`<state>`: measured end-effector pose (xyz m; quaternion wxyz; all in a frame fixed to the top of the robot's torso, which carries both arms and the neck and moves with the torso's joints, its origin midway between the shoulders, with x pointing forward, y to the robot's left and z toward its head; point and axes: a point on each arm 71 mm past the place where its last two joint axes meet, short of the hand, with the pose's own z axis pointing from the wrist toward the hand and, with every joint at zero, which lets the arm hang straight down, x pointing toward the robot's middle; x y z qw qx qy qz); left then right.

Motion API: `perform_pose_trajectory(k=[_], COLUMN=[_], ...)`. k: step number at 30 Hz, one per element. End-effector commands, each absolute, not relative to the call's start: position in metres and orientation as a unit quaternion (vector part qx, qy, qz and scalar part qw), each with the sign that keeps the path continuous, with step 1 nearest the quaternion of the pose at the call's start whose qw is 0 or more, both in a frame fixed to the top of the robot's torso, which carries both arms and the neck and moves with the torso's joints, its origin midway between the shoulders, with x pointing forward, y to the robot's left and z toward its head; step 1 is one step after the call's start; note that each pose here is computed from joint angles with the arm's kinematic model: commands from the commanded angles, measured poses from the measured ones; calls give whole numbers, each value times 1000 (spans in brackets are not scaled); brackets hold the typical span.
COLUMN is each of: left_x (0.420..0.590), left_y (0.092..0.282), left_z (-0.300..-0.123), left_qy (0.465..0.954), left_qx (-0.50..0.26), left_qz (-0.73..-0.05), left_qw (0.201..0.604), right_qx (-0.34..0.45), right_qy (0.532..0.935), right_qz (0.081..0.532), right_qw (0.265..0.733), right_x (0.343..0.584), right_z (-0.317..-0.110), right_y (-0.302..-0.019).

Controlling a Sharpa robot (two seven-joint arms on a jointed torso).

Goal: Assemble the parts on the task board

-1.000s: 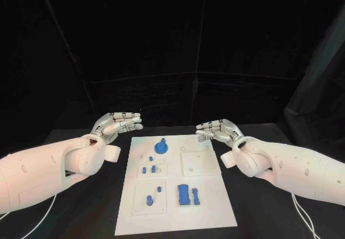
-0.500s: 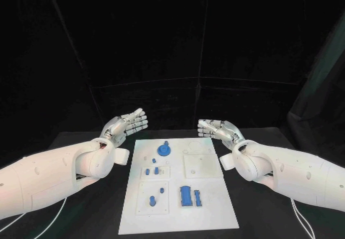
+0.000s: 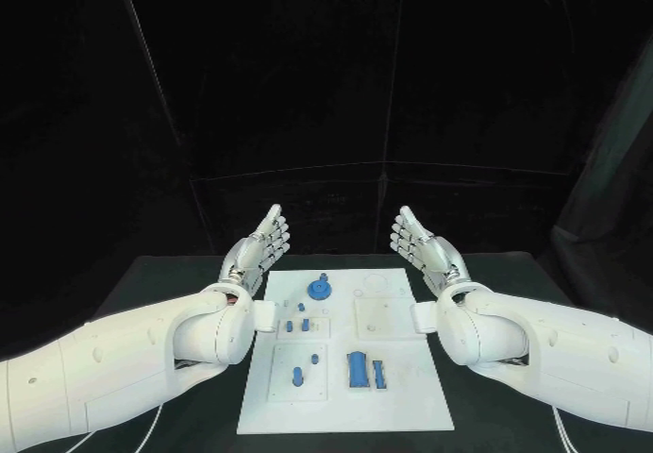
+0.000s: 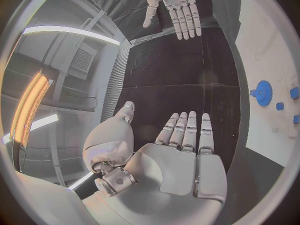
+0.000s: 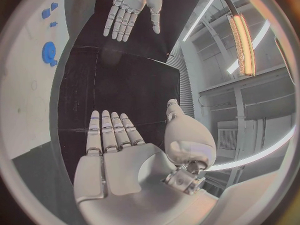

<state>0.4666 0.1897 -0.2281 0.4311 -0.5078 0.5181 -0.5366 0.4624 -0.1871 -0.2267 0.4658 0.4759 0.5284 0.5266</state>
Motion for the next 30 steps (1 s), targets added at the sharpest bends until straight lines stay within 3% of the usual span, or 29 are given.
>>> perform_pose_trajectory(k=[1, 30], left_x=[463, 462], left_y=[193, 192], left_z=[-224, -224], left_qy=[503, 502], left_qx=[-497, -498], left_qz=[-508, -507], left_qw=[491, 493], right_qx=[498, 498], right_qy=[502, 502], right_qz=[507, 507], right_qw=[493, 493], right_x=[462, 462], right_z=[-224, -224], right_y=[-192, -192])
